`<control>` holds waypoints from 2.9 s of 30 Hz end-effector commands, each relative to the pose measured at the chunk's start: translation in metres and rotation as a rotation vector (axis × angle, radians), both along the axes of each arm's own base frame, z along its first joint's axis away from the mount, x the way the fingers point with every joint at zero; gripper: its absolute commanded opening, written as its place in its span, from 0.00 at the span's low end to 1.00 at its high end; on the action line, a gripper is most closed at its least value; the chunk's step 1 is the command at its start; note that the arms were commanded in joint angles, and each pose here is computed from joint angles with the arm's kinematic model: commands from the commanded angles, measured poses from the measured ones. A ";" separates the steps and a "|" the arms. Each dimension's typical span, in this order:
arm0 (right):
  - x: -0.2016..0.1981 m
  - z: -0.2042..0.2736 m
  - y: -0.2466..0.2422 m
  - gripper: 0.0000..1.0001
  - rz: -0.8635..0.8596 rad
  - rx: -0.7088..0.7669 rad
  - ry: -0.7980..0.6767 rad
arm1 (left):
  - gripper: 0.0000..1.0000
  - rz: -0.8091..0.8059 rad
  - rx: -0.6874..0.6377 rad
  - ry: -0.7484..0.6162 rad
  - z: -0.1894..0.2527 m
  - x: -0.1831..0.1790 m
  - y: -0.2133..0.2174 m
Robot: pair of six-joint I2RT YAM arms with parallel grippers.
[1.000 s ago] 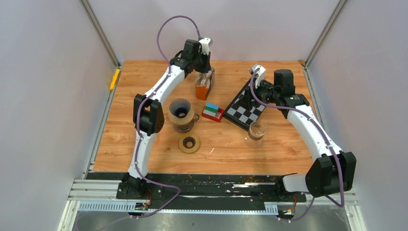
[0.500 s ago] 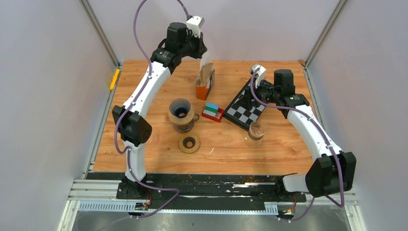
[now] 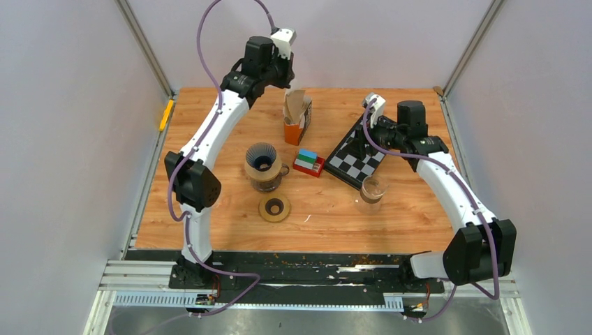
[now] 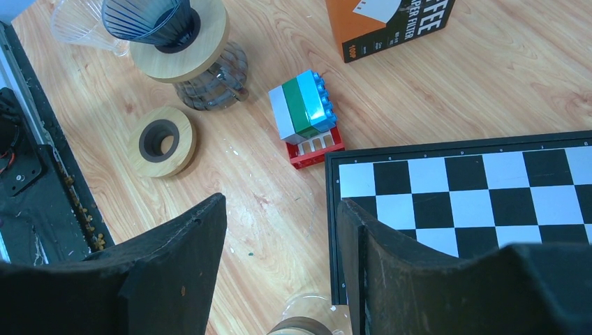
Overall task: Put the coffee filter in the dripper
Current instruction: Pick up the coffee filter from the coffee filter holder, then place the coffee filter in the coffee dripper.
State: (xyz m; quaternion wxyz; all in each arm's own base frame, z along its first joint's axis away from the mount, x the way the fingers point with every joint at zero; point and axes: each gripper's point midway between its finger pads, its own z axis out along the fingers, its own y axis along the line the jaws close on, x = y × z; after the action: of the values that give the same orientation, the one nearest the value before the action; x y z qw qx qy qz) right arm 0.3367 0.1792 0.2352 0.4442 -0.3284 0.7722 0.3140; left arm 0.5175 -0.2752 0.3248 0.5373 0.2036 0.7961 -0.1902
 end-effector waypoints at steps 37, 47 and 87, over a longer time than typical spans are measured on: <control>0.007 -0.008 0.002 0.60 0.028 0.007 0.000 | 0.00 0.335 0.296 -0.370 0.084 0.029 0.082; 0.006 -0.006 0.004 0.60 0.038 0.011 -0.004 | 0.00 0.134 0.215 -0.240 0.059 -0.013 0.058; -0.098 0.110 0.071 0.89 0.555 0.100 -0.386 | 0.00 -0.919 -0.274 -0.030 0.070 -0.298 -0.037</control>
State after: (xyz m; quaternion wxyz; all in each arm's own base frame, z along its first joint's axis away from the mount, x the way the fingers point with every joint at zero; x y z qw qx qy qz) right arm 0.2516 0.2363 0.3464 0.5028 -0.5110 0.5695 0.4022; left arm 0.2397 -0.3110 0.3844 0.4294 0.4444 0.6141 -0.4909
